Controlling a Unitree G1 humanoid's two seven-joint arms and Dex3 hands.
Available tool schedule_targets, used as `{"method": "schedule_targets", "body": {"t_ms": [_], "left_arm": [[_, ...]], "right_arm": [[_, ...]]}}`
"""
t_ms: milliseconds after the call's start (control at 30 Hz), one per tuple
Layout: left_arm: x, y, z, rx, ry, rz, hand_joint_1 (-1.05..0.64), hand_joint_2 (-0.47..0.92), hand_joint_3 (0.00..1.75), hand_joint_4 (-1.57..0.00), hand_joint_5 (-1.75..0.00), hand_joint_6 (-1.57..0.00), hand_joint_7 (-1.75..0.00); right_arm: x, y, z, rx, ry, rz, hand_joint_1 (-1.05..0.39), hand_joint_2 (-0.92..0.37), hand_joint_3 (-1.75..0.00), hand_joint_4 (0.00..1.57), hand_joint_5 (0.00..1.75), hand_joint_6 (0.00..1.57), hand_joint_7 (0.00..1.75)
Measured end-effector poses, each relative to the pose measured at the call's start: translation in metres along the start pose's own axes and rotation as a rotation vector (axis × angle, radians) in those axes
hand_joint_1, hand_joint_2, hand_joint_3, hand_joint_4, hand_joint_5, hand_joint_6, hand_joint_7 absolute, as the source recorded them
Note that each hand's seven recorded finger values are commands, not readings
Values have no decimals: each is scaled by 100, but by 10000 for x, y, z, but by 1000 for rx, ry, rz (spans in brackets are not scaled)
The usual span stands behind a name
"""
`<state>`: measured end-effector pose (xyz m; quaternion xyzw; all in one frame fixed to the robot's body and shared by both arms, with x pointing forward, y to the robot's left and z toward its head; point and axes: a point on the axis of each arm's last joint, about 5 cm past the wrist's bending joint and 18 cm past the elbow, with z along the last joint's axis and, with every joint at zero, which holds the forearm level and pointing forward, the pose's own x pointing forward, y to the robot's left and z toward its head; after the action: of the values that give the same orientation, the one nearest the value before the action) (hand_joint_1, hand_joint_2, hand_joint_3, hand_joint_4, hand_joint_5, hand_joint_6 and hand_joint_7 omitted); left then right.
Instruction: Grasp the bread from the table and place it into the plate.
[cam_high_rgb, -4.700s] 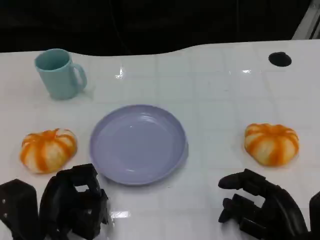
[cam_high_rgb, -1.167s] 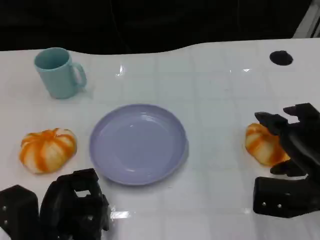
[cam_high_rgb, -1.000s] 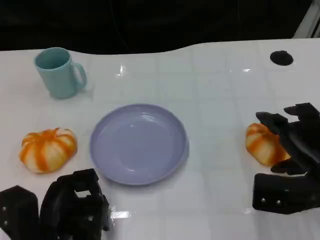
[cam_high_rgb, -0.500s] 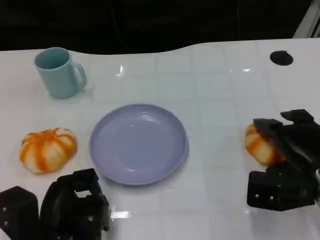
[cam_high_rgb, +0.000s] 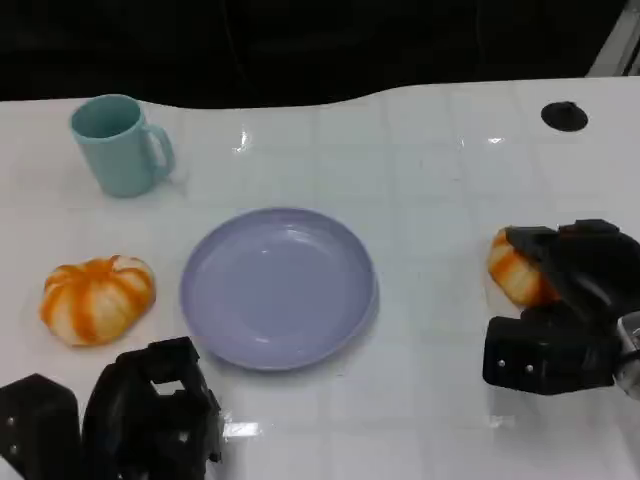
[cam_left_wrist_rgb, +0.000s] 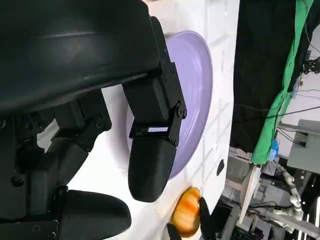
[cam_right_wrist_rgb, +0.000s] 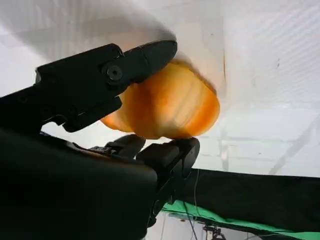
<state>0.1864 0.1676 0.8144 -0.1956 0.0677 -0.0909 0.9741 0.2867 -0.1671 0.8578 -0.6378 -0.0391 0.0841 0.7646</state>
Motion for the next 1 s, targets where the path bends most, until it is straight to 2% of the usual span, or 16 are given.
{"method": "schedule_targets", "body": {"t_ms": [33, 67, 133, 167, 233, 267, 300, 367, 700, 900, 1000], "left_arm": [[0, 0, 0, 0, 0, 0, -85, -32, 175, -157, -127, -134, -123], [-1, -1, 0, 0, 0, 0, -85, -32, 175, -157, -127, -135, -123], [-5, -4, -1, -1, -1, 0, -86, -32, 175, -157, -127, -134, -123], [-6, -4, -1, -1, -1, 0, -86, -32, 175, -157, -127, -134, -123], [-8, -4, -1, -1, -2, 0, -86, -32, 175, -157, -126, -134, -123], [-9, -4, 0, -1, -2, 0, -86, -32, 175, -157, -126, -134, -123], [-11, -4, 1, -2, 0, 0, -86, -32, 175, -157, -126, -134, -123], [-14, -6, 3, -3, 2, -1, -86, -32, 175, -157, -126, -134, -123], [-31, -8, 5, -3, 2, 0, -87, -31, 175, -157, -125, -133, -123], [-30, -12, 4, -4, 1, 5, -87, -30, 175, -157, -125, -134, -123], [-29, -13, 4, -4, 1, 5, -87, -30, 175, -157, -125, -135, -123]], "right_arm": [[1, 8, -3, 15, 2, -13, -38, -85, -1, 113, 59, 108, 7], [3, 14, -7, 20, 2, -26, -38, -86, -1, 109, 81, 116, 6], [5, 22, -17, 24, 0, -50, -38, -87, -1, 101, 142, 133, 15], [4, 27, -21, 23, -2, -60, -37, -89, -1, 98, 156, 127, 40], [2, 34, -25, 20, -8, -73, -37, -91, -2, 92, 171, 89, 135], [3, 35, -25, 21, -9, -78, -37, -91, -3, 91, 173, 80, 153], [4, 35, -26, 24, -8, -83, -38, -91, -3, 91, 174, 76, 162], [0, 42, -27, 27, -12, -96, -39, -91, -4, 92, 174, 72, 172], [-99, 156, -44, 52, -41, -197, -40, -89, -5, 96, 175, 76, 175], [-116, 174, -33, 76, -58, -253, -38, -85, -6, 99, 175, 77, 175], [-115, 175, -24, 91, -57, -261, -38, -89, -9, 99, 175, 78, 175]]}}
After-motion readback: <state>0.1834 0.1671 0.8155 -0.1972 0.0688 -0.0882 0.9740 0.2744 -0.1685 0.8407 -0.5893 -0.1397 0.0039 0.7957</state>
